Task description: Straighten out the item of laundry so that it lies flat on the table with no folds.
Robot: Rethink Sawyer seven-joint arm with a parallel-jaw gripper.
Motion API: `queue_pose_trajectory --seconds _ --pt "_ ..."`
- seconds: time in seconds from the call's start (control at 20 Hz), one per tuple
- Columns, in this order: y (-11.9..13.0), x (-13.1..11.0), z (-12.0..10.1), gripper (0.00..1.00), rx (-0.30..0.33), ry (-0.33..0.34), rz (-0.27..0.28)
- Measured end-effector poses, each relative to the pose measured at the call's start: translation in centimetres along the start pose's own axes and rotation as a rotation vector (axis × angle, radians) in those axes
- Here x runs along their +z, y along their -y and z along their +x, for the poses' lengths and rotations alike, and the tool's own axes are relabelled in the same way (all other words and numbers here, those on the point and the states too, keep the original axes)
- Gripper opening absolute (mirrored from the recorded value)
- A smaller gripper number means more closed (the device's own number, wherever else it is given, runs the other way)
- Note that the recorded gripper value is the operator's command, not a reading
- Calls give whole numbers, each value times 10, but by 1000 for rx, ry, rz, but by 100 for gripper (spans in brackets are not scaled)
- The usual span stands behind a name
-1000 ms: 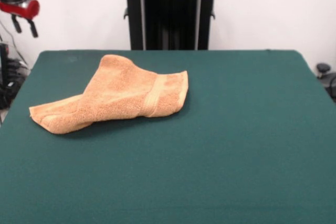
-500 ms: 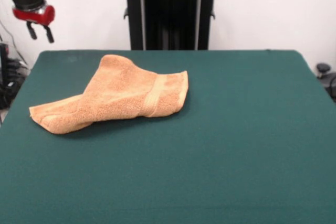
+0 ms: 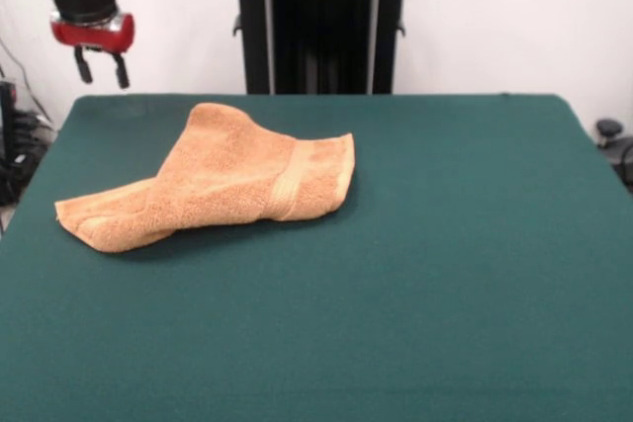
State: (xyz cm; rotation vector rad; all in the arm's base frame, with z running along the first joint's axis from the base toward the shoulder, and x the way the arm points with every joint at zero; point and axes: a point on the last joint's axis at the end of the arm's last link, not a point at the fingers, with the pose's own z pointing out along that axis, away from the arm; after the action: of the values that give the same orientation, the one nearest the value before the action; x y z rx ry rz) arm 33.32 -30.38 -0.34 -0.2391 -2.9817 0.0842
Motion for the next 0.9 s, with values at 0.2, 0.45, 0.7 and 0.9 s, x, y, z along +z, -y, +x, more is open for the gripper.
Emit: queue_pose_trajectory --seconds 0.2,0.45,0.7,0.9 --pt "-24 -2 -7 100 -22 25 12" --pt "-55 -6 -15 100 -16 59 20" --pt "-83 -3 -20 100 25 78 19" --pt "-96 4 -19 100 46 78 14"
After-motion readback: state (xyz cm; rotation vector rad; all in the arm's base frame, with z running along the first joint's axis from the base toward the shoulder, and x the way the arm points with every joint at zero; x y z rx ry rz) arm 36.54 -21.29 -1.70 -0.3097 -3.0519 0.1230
